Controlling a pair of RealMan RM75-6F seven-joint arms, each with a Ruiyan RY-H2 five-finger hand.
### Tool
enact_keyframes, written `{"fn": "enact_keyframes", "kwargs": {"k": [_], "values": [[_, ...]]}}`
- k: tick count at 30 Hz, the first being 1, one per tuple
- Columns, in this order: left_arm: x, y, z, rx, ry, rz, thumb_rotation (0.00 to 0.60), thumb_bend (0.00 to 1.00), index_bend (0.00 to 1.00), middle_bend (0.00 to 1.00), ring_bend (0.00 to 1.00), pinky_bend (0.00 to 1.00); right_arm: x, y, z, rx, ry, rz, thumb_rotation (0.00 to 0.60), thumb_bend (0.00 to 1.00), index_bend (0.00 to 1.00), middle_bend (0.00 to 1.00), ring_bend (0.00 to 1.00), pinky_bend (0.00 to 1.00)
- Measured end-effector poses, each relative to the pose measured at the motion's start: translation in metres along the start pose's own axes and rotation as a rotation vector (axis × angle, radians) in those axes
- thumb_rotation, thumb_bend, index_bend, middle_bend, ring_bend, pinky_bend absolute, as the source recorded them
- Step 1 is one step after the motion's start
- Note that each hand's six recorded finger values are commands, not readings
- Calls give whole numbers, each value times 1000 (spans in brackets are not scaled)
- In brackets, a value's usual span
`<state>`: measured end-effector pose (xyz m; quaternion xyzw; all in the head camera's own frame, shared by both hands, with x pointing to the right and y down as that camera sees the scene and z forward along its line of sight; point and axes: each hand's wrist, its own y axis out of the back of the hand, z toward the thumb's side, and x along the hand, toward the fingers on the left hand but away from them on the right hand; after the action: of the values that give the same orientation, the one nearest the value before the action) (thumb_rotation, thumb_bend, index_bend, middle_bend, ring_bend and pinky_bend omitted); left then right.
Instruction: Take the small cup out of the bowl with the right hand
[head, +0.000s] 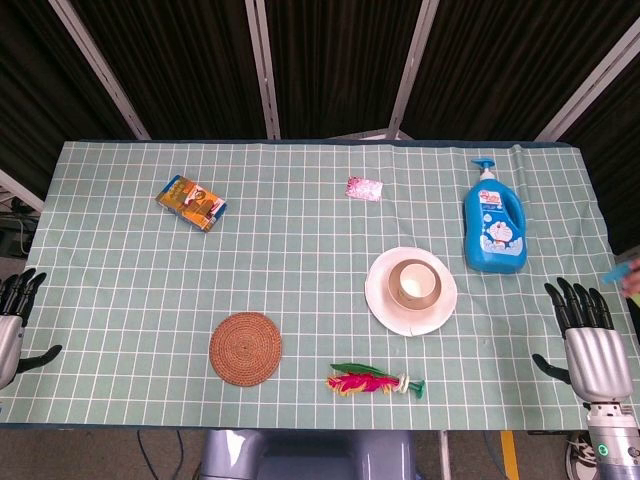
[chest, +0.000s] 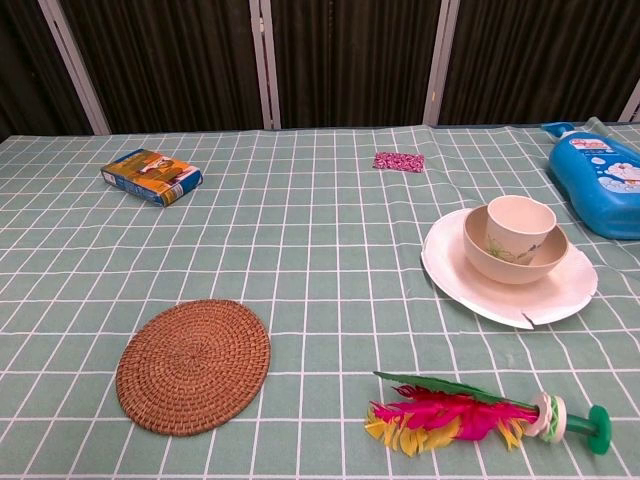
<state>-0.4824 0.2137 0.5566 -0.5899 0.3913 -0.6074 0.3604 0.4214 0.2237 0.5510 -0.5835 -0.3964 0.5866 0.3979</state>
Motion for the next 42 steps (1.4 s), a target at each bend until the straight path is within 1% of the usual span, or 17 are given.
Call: {"fn": "enact_keyframes", "kwargs": {"k": [10, 15, 17, 19, 21, 22, 24, 29, 32, 37, 42], "values": [[-1, 1, -1, -4, 3, 5, 600, 0, 0, 0, 0, 0, 1, 0, 3, -8, 11, 5, 600, 0, 0, 0, 0, 0], [0, 3, -3, -11, 7, 9, 600, 0, 0, 0, 0, 0, 0, 1, 8, -15, 29, -9, 600, 0, 0, 0, 0, 0], [0, 3, -4, -13, 8, 9, 600, 0, 0, 0, 0, 0, -2, 1, 13, -20, 45, -26, 600, 0, 39, 0, 0, 0], [0, 3, -4, -12, 8, 9, 600, 0, 0, 0, 0, 0, -4, 1, 19, -28, 63, -39, 600, 0, 163, 0, 0, 0], [0, 3, -4, -13, 9, 8, 600, 0, 0, 0, 0, 0, -8, -1, 26, -31, 80, -46, 600, 0, 252, 0, 0, 0], [0, 4, -4, -16, 10, 9, 600, 0, 0, 0, 0, 0, -11, -3, 29, -27, 88, -45, 600, 4, 295, 5, 0, 0], [-1, 5, -4, -19, 11, 12, 600, 0, 0, 0, 0, 0, -17, -6, 41, -16, 113, -39, 600, 23, 346, 23, 0, 0], [-1, 6, -5, -22, 12, 15, 600, 0, 0, 0, 0, 0, -36, -16, 79, -15, 186, -33, 600, 39, 380, 46, 0, 0], [-2, 6, -5, -23, 12, 15, 600, 0, 0, 0, 0, 0, -43, -22, 92, -25, 204, -17, 600, 53, 393, 49, 0, 0], [-1, 7, -7, -32, 13, 17, 600, 0, 0, 0, 0, 0, -62, -37, 116, -53, 207, 24, 600, 98, 430, 64, 0, 0], [-1, 7, -7, -32, 13, 15, 600, 0, 0, 0, 0, 0, -86, -56, 136, -69, 192, 73, 600, 115, 451, 75, 0, 0]]}}
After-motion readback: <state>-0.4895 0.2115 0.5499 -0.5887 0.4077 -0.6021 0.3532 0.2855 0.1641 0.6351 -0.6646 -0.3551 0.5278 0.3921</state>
